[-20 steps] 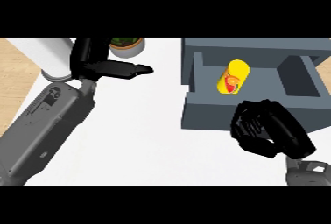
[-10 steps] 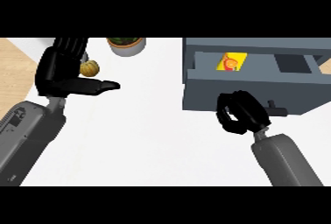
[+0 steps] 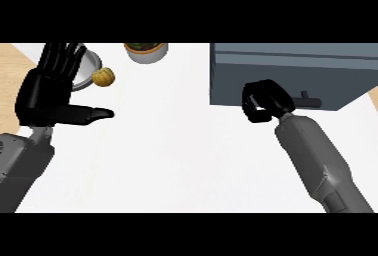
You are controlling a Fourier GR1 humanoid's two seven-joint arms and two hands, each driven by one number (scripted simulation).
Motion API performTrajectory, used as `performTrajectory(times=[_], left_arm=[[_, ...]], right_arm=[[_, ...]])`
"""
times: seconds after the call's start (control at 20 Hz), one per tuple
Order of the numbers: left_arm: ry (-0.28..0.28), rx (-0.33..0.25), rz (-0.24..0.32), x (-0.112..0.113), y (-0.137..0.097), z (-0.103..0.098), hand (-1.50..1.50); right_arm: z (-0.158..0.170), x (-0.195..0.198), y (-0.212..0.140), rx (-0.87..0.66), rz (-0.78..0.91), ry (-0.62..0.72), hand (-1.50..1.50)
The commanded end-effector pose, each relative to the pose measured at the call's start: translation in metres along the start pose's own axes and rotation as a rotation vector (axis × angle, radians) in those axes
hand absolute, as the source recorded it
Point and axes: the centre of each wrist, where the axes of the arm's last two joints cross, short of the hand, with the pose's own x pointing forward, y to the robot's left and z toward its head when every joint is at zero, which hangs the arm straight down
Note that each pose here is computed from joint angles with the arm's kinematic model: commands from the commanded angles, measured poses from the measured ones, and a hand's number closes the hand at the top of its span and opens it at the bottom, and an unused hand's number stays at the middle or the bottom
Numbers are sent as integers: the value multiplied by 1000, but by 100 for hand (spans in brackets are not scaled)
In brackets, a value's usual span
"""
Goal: Pick up the cup, place it into the drawer and close the drawer
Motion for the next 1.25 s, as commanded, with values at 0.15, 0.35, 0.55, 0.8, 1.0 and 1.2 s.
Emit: performTrajectory(times=[0.15, 0.35, 0.55, 0.8, 1.0, 1.2], left_arm=[[-3, -24, 3, 9, 19, 2, -150], [-11, -58, 23, 3, 4, 2, -150], [13, -68, 52, -22, 7, 19, -150], [3, -86, 57, -14, 7, 12, -150], [13, -91, 61, -15, -1, 9, -150], [27, -92, 80, -32, -6, 22, -150]], right_arm=[[-4, -36, -19, 36, -65, 84, 150], [-15, -33, -40, 17, -72, 110, 150], [-6, -47, -50, -9, -119, 115, 150], [-7, -49, -59, -41, -148, 108, 150], [1, -60, -77, -91, -168, 73, 150], [-3, -53, -60, -77, -176, 95, 150]])
